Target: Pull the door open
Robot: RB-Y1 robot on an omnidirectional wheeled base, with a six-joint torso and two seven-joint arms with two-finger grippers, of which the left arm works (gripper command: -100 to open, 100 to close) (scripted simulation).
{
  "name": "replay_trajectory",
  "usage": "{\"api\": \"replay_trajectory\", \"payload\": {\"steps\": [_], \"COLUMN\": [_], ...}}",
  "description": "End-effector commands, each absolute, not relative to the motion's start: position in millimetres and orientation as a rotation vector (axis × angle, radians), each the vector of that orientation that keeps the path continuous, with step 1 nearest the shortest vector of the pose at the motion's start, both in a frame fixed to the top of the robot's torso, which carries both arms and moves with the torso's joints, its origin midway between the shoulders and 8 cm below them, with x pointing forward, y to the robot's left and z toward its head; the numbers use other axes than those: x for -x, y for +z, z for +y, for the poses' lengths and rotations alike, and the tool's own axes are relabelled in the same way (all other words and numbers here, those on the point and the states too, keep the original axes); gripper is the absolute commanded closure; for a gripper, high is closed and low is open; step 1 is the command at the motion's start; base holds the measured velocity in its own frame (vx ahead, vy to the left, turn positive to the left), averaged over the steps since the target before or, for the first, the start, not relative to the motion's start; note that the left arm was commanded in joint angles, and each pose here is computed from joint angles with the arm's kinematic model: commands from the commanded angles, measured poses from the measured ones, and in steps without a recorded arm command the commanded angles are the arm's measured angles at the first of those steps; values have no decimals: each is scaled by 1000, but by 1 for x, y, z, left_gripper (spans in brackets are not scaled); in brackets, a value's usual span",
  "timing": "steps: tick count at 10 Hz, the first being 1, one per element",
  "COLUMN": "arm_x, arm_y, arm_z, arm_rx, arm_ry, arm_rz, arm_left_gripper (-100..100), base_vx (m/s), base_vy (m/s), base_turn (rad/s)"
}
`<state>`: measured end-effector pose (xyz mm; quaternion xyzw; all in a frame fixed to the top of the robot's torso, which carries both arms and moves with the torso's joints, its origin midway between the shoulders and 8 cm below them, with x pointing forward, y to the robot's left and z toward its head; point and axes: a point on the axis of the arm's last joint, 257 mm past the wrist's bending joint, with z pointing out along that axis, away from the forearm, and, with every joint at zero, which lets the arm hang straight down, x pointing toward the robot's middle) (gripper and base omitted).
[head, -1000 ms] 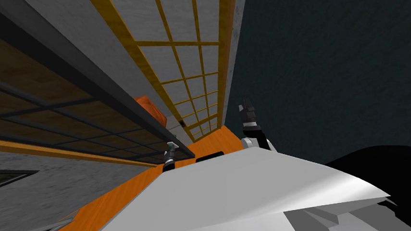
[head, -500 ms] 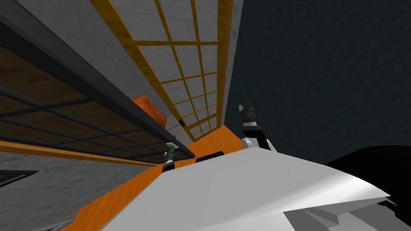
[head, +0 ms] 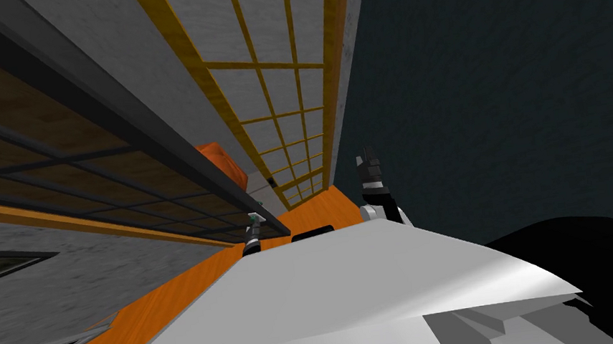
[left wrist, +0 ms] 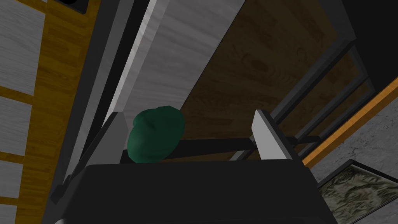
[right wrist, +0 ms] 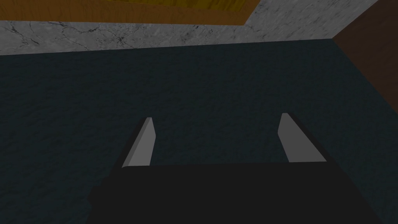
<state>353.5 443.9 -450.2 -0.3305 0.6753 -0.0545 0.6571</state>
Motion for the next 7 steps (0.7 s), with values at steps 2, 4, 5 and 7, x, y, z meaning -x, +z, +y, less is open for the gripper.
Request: {"api": "replay_trajectory", "payload": {"steps": [2,4,5,7], "arm_x": [-343,-342,-342,-341], "arm_y": [-450,-450,-450,-450], "arm_z": [471,473,473,474], "arm_rx": [772,821,821,845], "arm_ry": [-81,-123,-123,-144], "arm_rz": [1526,1501,1501,1488], "arm_left_gripper": [100,100,100,100], "base_vx": [2,-15,-27,-28], "base_vy": [-8,-1,4,21], "base_turn": [3,-32,-32,-6]}}
